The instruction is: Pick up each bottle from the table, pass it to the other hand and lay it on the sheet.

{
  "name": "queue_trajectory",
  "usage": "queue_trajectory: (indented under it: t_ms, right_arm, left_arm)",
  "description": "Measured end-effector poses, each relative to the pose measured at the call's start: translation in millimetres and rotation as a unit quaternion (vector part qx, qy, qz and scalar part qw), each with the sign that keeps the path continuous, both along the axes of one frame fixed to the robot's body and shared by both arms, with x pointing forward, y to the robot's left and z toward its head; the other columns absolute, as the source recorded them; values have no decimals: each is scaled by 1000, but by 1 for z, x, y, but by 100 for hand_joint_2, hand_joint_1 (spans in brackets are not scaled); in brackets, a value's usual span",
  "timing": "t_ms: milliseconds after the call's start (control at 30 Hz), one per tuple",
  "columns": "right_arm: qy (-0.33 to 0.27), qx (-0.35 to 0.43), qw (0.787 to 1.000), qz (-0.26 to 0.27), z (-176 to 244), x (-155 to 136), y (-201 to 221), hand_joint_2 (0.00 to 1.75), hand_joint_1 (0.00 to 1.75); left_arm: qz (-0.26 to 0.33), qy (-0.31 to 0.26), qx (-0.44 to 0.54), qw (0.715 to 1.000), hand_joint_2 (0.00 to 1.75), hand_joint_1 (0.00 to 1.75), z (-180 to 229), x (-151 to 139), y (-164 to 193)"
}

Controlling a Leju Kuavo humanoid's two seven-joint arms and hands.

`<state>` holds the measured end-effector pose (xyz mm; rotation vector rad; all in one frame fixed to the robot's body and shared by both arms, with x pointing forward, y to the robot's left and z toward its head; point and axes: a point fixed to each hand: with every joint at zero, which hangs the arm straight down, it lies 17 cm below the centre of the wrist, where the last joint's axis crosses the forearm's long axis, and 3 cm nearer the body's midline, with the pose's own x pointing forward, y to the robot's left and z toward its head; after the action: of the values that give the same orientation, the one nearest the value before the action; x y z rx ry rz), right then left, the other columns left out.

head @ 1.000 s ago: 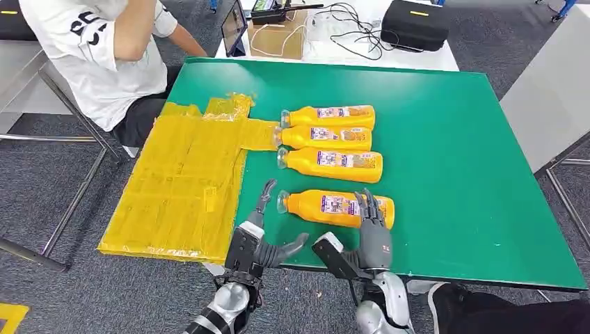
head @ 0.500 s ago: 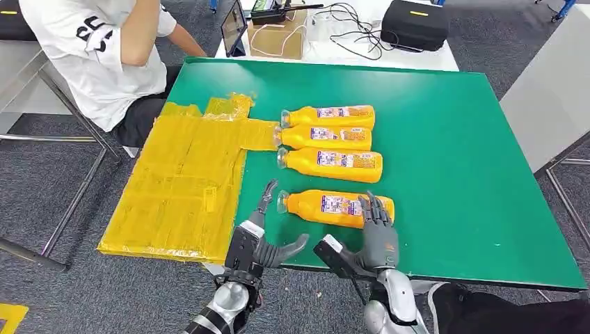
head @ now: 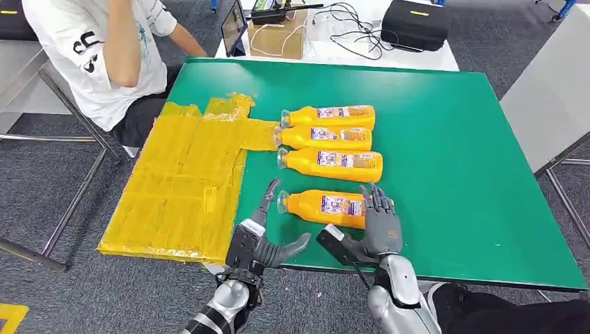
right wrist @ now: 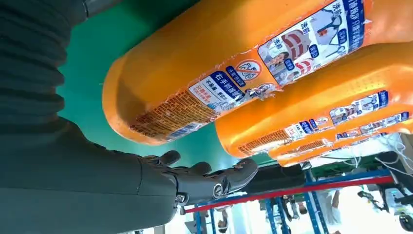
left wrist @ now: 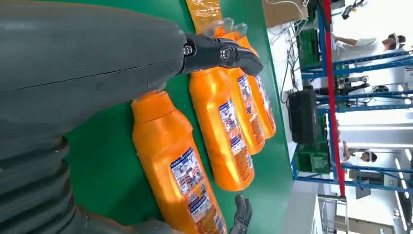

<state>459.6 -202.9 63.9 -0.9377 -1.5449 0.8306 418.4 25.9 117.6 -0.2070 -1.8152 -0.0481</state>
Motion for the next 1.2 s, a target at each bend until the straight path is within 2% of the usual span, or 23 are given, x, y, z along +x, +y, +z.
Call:
queue_trajectory:
  t_ms: [400,567,733,767,800,933,1033,1167,1200]
  right_arm:
    - [16,-11,1000,0,-4,14,-2,175,0]
    - [59,-32,998,-3,-22,27,-9,175,0]
    - [105,-84,991,-13,-33,53,-29,175,0]
    - [116,-95,989,-12,-36,57,-31,175,122]
    - [122,-101,987,-11,-36,61,-31,175,134]
    - [143,-130,981,-8,-42,69,-33,175,138]
    - [151,-141,978,-5,-44,71,-33,175,157]
    - [156,-147,977,-2,-45,74,-33,175,140]
    - [157,-148,976,-2,-45,75,-33,175,141]
  left_arm:
    - [-7,0,-3,1000,175,0,1,0,-3]
    - [-14,-1,-10,1000,175,0,4,0,-5]
    - [-24,2,-13,1000,175,0,4,-1,-8]
    - [-25,2,-14,1000,175,0,4,-1,-8]
    - [-25,2,-14,1000,175,0,4,-1,-8]
    - [-29,3,-15,999,175,0,4,-1,-10]
    - [-31,3,-16,999,175,0,4,-2,-10]
    - [-33,2,-17,999,175,0,5,-1,-11]
    - [-33,2,-17,999,175,0,5,-1,-11]
